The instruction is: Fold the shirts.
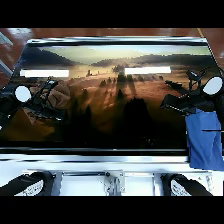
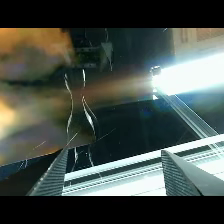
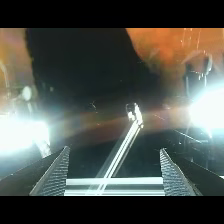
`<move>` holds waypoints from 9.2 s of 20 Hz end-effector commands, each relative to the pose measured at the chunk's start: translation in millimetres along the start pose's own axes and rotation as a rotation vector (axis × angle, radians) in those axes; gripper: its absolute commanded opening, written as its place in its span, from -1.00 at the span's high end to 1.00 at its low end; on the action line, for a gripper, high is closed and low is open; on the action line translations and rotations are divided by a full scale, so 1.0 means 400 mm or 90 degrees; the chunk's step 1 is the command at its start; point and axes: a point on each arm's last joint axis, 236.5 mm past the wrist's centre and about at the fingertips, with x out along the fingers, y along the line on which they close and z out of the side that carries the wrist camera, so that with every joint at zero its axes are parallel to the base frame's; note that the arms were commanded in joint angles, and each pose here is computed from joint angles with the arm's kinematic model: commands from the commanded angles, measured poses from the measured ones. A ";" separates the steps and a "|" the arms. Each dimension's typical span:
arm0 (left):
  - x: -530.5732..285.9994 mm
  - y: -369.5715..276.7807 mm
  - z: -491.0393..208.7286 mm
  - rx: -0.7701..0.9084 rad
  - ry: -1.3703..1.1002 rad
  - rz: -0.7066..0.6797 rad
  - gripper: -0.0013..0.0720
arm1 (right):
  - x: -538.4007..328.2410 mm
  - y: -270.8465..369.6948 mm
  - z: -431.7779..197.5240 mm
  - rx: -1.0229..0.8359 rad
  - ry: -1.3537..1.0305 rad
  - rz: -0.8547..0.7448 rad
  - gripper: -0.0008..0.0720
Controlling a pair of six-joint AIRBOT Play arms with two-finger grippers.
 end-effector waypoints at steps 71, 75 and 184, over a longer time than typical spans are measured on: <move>-0.364 -0.641 0.322 0.197 -0.340 -0.323 0.86 | -0.296 0.035 -0.060 -0.175 -0.135 -0.023 -0.91; -0.051 -0.715 0.287 0.153 -0.183 -0.321 0.58 | -0.202 0.005 -0.102 -0.167 -0.071 -0.026 -0.91; -0.128 -0.195 0.301 0.002 -0.191 -0.187 0.86 | 0.408 -0.006 -0.187 0.175 0.129 0.166 -0.88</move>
